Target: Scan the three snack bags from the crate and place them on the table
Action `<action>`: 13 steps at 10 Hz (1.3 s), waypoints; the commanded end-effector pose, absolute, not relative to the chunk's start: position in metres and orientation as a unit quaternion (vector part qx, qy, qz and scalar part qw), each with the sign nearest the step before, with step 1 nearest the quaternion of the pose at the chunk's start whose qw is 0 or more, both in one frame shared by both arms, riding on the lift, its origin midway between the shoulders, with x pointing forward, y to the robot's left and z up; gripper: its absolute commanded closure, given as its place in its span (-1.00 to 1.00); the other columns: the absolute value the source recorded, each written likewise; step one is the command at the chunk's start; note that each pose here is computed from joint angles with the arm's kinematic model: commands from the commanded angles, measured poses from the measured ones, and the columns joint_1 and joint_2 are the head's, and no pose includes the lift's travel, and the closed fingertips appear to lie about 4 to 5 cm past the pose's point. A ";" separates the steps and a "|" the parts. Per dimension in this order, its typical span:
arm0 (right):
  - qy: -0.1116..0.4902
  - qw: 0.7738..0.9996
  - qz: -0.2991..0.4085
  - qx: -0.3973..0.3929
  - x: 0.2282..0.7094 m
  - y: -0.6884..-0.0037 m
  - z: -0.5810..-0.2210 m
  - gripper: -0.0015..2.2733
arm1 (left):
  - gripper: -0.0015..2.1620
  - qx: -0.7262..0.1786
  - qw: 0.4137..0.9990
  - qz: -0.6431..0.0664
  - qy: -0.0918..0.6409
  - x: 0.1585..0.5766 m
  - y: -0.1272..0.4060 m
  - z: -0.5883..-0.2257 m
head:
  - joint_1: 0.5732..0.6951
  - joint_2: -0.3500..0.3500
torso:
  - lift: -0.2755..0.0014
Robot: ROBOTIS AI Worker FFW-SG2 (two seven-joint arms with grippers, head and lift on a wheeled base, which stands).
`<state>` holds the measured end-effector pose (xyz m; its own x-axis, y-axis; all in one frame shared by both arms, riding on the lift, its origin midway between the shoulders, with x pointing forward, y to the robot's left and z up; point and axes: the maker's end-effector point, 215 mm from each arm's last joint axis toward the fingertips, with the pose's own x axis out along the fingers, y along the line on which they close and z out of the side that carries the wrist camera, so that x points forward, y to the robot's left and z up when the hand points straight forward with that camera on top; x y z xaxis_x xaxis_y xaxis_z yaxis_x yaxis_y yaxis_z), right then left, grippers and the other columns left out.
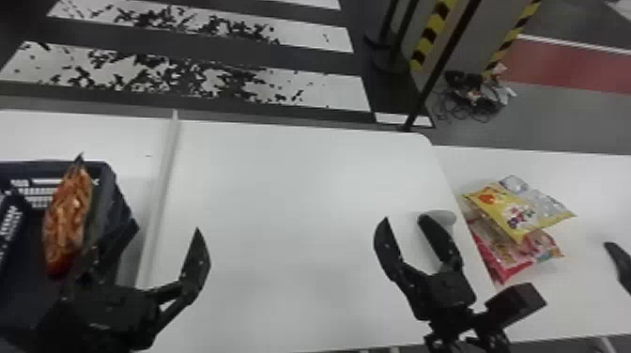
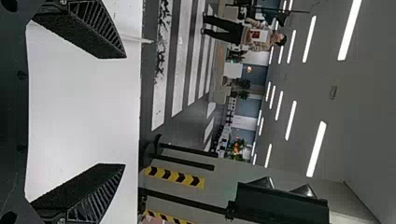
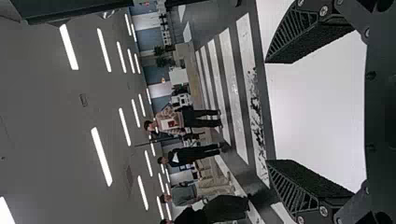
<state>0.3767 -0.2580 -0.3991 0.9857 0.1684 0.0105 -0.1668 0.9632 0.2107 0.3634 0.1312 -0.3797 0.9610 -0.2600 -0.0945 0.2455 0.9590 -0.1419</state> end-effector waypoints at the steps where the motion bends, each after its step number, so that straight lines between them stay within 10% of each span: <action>1: 0.001 0.991 0.081 0.106 0.373 -0.261 -0.397 -0.88 | -0.97 -0.065 0.988 -0.127 0.054 0.363 0.132 -0.376 | 1.00 -0.56 | 0.54; 9: 0.003 0.991 0.081 0.108 0.372 -0.264 -0.394 -0.88 | -0.91 -0.050 0.998 -0.016 0.016 0.385 0.255 -0.332 | 1.00 -0.15 | 0.54; 13: 0.003 0.991 0.080 0.108 0.373 -0.265 -0.395 -0.88 | -0.92 -0.044 0.996 0.028 0.071 0.384 0.287 -0.365 | 1.00 0.06 | 0.54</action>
